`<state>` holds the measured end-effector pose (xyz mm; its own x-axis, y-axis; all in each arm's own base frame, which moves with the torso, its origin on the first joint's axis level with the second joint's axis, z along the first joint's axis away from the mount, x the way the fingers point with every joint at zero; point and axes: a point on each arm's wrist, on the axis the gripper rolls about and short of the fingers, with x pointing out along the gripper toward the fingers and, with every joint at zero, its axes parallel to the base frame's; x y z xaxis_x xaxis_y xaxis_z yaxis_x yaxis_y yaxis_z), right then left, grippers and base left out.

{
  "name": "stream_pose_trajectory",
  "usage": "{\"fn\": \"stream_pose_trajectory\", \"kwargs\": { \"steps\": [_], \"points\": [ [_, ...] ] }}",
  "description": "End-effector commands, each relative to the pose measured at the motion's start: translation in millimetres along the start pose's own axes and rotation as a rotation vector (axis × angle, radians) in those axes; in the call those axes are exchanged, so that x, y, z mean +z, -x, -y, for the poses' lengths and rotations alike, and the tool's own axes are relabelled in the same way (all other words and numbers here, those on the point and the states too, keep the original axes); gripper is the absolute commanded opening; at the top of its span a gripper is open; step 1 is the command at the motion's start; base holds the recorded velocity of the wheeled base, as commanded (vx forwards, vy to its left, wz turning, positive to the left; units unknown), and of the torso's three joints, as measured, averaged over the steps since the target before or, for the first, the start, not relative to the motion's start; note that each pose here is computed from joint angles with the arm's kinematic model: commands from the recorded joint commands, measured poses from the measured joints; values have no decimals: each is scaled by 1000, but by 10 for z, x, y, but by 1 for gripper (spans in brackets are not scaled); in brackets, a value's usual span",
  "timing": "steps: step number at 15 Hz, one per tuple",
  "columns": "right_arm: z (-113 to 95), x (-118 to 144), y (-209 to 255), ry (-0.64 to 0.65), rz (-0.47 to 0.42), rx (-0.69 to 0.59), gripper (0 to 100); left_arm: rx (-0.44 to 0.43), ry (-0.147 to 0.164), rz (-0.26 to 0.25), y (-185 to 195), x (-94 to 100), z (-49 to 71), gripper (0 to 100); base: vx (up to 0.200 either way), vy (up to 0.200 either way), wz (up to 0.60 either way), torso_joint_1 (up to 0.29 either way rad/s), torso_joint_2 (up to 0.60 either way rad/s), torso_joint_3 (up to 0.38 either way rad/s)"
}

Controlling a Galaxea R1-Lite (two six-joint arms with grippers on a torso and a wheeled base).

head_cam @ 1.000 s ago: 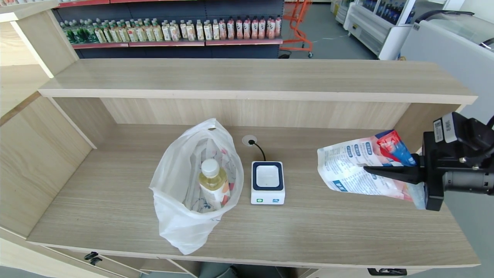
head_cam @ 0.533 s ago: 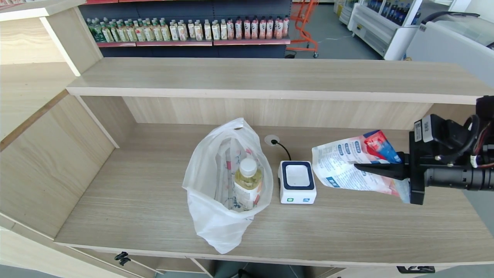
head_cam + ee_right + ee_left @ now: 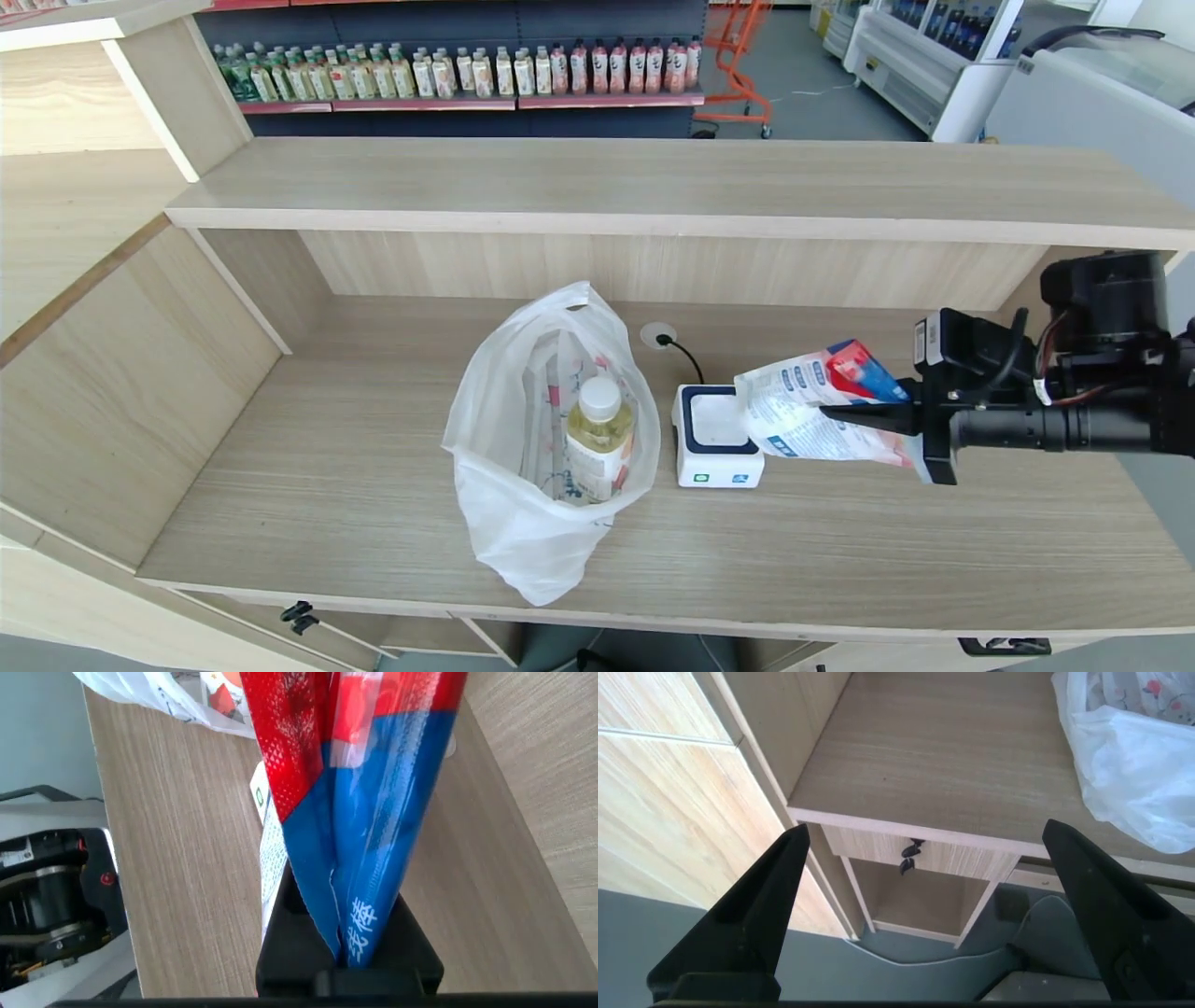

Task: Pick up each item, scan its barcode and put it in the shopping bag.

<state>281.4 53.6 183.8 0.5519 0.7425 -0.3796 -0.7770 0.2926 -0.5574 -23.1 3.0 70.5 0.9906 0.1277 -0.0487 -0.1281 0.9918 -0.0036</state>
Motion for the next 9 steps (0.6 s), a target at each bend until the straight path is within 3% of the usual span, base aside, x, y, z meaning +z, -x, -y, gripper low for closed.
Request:
{"fn": "stream_pose_trajectory", "kwargs": {
  "steps": [1, 4, 9],
  "points": [
    [117, -192, -223, -5, -12, 27, 0, 1, 1, 0, 0, 0, 0, 100, 0, 0, 0, 0, 0, 0],
    [313, -308, -491, 4, 33, 43, 0, 1, 1, -1, -1, 0, 0, 100, 0, 0, 0, 0, 0, 0],
    [368, -345, -883, 20, 87, 104, 0, 1, 1, 0, 0, 0, 0, 100, 0, 0, 0, 0, 0, 0]
  ]
}}
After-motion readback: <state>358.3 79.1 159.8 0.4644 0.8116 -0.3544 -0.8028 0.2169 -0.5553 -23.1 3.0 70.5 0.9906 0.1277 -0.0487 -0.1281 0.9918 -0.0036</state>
